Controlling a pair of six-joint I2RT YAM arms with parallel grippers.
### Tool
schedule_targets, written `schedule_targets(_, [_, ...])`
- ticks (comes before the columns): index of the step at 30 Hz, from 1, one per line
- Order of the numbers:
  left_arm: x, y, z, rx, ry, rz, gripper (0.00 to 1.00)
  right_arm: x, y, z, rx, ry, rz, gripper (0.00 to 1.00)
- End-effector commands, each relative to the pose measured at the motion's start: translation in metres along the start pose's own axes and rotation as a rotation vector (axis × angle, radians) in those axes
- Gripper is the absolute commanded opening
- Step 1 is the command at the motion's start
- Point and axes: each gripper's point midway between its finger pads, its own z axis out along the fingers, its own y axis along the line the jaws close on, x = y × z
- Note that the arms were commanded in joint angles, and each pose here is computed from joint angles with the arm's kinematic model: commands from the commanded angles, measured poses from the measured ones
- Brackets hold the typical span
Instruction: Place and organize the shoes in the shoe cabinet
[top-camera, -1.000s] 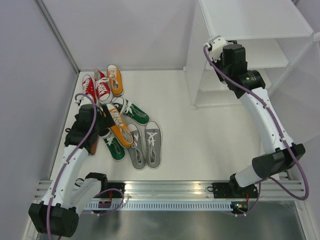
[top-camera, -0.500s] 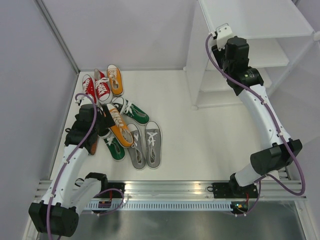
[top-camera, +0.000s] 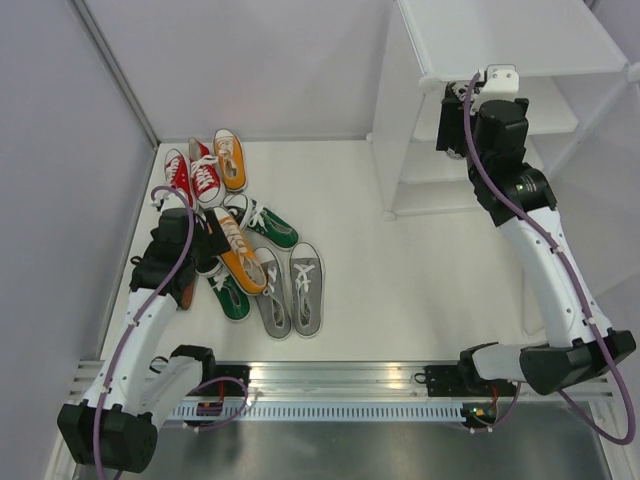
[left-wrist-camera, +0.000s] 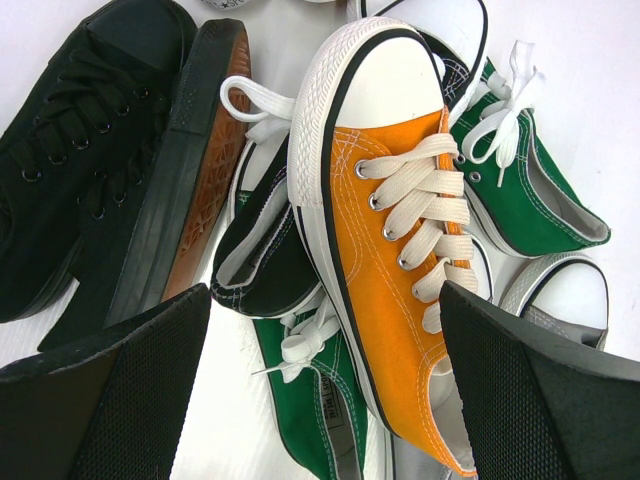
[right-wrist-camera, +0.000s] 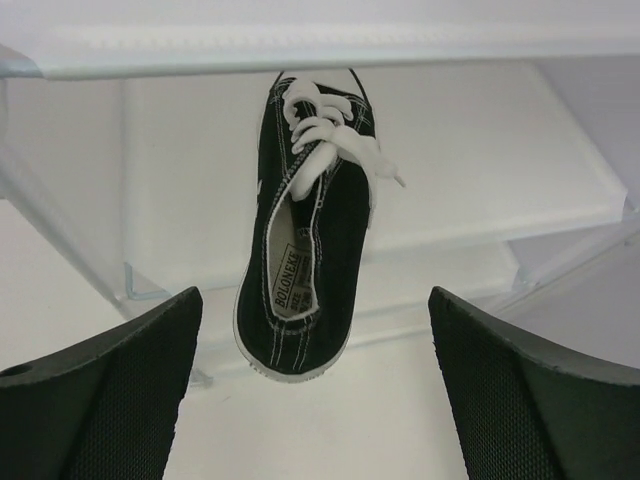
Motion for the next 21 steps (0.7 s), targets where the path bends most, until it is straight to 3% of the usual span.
schedule_targets(1, [-0.006,-0.002,0.001,0.014,-0.023,0.021,0.98,0.024,-0.003,-0.001,0.061,0.041,0.168,0.98])
schedule_targets(13, [-0.006,-0.001,0.001,0.011,-0.026,0.020,0.98,0.054,-0.002,0.040,0.112,0.064,0.214,0.94])
schedule_targets(16, [-0.006,-0.001,0.001,0.013,-0.024,0.021,0.98,0.056,-0.011,0.046,0.130,0.065,0.201,0.76])
schedule_targets(21, [-0.007,-0.002,0.000,0.019,-0.026,0.017,0.98,0.044,-0.033,0.042,0.135,0.032,0.178,0.27])
